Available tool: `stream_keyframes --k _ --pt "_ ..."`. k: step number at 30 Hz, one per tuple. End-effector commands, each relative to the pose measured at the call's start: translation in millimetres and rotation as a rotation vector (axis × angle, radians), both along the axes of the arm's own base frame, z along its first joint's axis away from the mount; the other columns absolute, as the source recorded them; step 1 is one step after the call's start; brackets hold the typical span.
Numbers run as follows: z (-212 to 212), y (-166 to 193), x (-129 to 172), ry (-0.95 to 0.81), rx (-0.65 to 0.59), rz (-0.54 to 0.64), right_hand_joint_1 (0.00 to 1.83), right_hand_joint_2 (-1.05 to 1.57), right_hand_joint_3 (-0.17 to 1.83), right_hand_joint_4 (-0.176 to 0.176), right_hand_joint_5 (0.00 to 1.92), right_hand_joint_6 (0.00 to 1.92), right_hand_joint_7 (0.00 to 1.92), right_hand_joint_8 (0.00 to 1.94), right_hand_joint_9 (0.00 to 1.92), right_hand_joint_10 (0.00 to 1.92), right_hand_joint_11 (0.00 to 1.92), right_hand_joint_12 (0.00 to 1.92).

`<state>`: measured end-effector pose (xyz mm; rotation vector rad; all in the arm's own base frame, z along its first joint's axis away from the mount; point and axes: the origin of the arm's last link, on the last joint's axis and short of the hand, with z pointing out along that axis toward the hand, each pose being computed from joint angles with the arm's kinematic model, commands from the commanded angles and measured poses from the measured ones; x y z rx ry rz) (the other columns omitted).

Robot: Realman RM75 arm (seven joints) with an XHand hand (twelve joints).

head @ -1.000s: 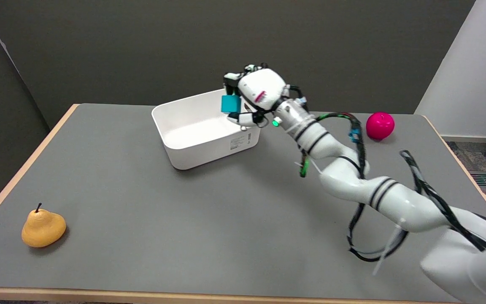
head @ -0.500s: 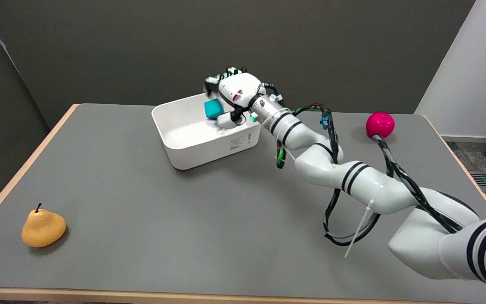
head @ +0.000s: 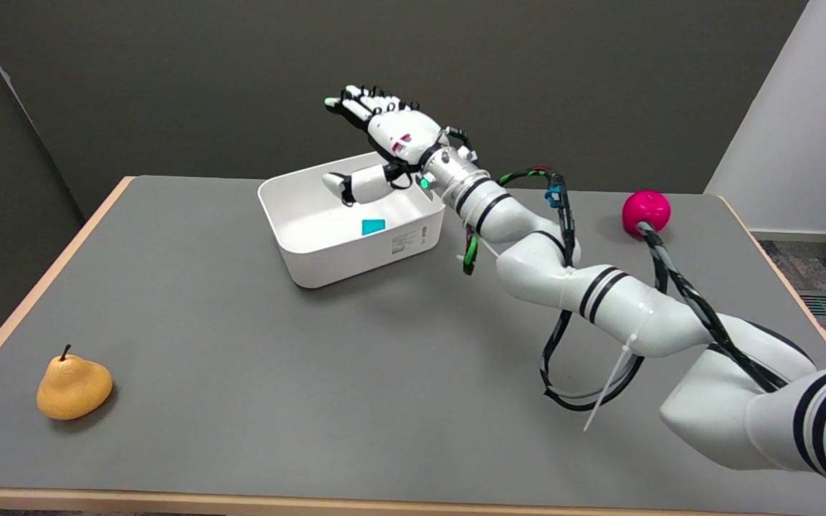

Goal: Place the cube in the box.

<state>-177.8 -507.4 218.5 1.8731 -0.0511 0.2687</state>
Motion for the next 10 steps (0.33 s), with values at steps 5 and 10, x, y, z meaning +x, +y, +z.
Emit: stream_keyframes --k 5,10 --pt "137.8 181.3 42.3 -0.238 -0.222 0.326 0.30 0.52 0.92 0.084 0.07 0.40 0.03 0.13 0.00 0.41 0.00 0.95" --pt "200.4 252.8 20.2 -0.394 -0.392 0.366 0.30 0.56 0.96 0.075 0.10 0.42 0.08 0.21 0.02 0.52 0.00 1.00"
